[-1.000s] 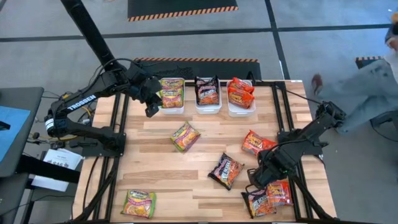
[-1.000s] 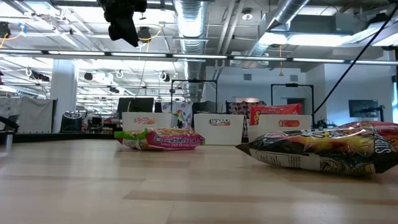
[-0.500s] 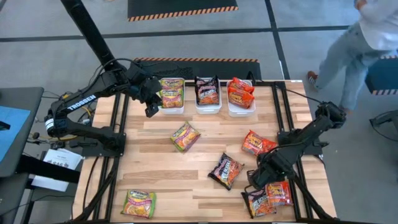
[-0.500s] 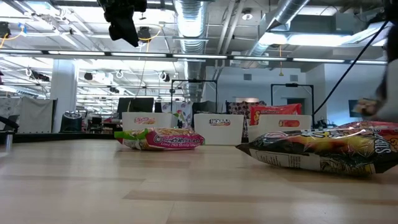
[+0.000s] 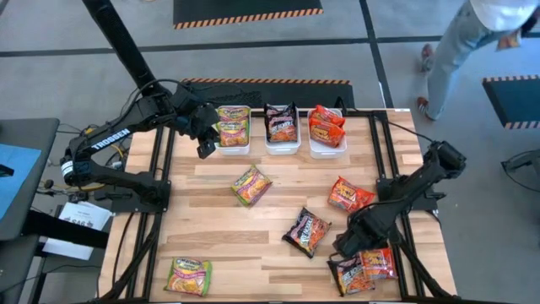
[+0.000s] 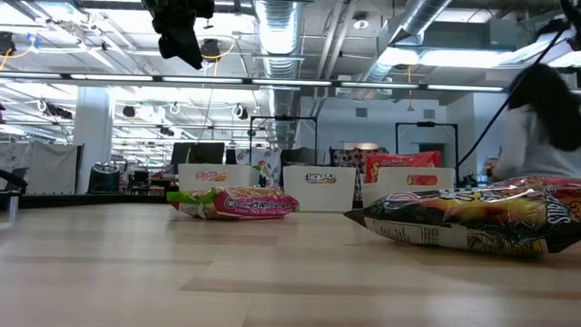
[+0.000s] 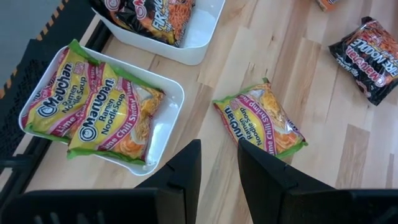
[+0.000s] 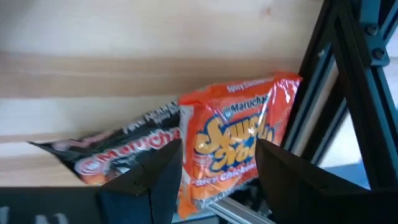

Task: Sort Maruchan noodles
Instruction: Put the orange noodle pack into the right white bin

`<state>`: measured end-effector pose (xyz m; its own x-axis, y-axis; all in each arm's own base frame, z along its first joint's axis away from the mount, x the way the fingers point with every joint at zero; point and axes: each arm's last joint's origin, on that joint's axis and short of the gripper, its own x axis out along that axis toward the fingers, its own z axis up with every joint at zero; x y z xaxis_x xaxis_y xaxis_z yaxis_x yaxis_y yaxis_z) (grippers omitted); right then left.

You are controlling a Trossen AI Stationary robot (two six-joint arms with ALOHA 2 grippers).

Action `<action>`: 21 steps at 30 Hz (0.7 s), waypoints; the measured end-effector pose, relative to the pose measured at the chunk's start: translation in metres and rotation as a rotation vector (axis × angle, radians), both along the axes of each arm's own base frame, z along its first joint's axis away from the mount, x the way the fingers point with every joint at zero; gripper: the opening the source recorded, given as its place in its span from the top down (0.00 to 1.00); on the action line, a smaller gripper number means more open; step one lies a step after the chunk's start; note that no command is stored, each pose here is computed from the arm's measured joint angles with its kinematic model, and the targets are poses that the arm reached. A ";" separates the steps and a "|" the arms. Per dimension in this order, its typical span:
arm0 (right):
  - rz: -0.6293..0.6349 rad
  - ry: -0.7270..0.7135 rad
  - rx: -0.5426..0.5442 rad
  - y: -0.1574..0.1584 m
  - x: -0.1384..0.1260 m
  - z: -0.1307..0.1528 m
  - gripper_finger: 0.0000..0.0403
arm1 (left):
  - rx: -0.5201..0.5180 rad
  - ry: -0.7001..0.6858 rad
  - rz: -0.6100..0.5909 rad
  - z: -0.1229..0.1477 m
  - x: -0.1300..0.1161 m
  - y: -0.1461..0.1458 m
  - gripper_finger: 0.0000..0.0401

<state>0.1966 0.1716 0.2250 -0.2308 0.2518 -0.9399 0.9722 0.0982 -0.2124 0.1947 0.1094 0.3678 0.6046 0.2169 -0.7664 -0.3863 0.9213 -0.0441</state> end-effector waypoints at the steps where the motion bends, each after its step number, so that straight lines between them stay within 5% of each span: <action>1: 0.012 0.018 0.015 0.002 0.002 -0.004 0.43 | 0.000 0.000 0.000 0.000 0.000 0.000 0.77; 21: 0.180 0.257 0.096 0.024 0.022 -0.077 0.46 | 0.000 0.001 0.000 0.000 0.000 0.000 0.77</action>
<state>0.2181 0.1953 0.1483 -0.5062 0.2699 -0.8191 0.8532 0.2949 -0.4302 0.1948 0.1094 0.3677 0.6041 0.2170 -0.7668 -0.3866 0.9212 -0.0439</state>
